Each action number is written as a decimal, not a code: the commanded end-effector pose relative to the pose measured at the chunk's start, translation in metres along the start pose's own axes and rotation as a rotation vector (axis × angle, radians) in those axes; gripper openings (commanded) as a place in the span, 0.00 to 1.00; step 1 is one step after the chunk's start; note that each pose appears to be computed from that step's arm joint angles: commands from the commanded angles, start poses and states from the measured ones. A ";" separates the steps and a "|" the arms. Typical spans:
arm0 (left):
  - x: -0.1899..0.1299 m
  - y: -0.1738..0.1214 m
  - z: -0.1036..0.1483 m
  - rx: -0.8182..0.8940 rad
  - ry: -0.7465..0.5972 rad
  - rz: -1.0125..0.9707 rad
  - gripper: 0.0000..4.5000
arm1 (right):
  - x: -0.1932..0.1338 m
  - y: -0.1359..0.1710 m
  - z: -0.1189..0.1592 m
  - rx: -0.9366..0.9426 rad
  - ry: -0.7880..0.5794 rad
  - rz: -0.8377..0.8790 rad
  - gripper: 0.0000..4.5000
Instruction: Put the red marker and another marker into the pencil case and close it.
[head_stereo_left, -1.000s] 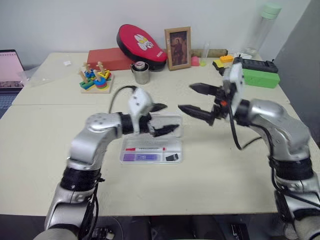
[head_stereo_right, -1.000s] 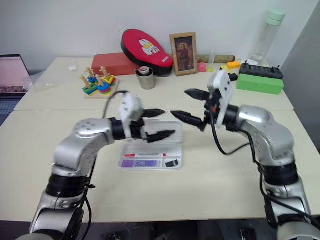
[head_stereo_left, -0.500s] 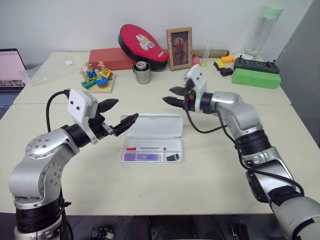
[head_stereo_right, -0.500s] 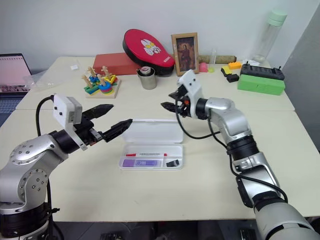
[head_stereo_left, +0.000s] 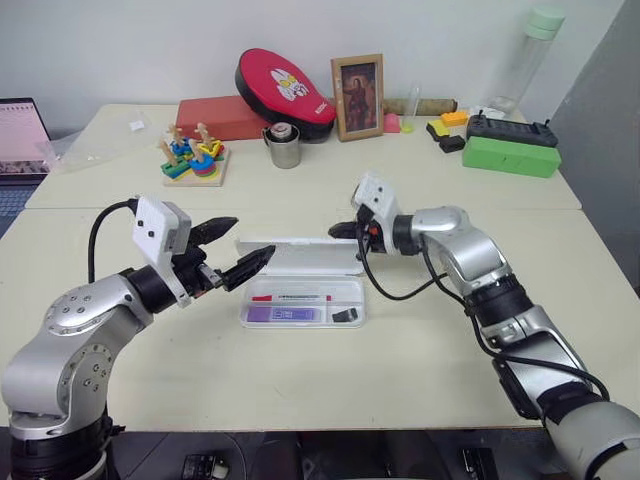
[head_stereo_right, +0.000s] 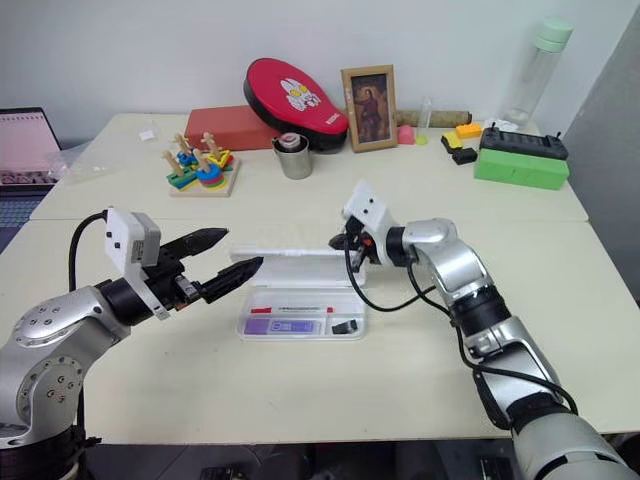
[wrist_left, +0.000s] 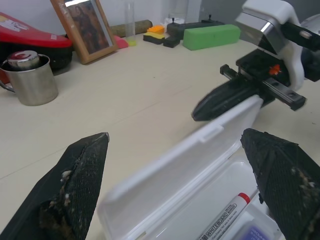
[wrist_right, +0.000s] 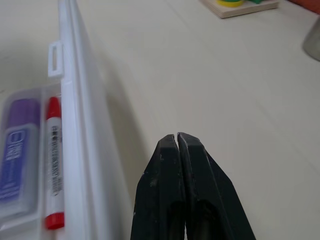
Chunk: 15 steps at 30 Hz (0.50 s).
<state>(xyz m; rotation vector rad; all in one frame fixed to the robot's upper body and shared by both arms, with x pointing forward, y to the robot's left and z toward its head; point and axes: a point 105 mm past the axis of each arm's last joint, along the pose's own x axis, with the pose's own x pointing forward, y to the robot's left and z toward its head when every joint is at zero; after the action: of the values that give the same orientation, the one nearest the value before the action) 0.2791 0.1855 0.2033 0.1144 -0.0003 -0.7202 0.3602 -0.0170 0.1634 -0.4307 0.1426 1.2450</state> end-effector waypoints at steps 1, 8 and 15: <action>-0.003 -0.007 0.011 0.021 -0.026 -0.039 1.00 | -0.006 0.028 0.017 -0.109 -0.050 0.134 0.01; -0.005 -0.009 0.008 0.009 -0.007 -0.063 1.00 | -0.008 0.058 0.006 -0.138 -0.029 0.256 0.01; 0.000 -0.010 0.002 0.001 0.021 -0.066 1.00 | 0.004 0.066 -0.051 -0.129 0.157 0.275 0.01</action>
<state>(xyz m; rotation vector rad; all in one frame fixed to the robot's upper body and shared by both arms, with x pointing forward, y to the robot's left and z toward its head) 0.2734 0.1791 0.1995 0.1008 0.0370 -0.7836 0.3031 -0.0128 0.1123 -0.5933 0.2344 1.5116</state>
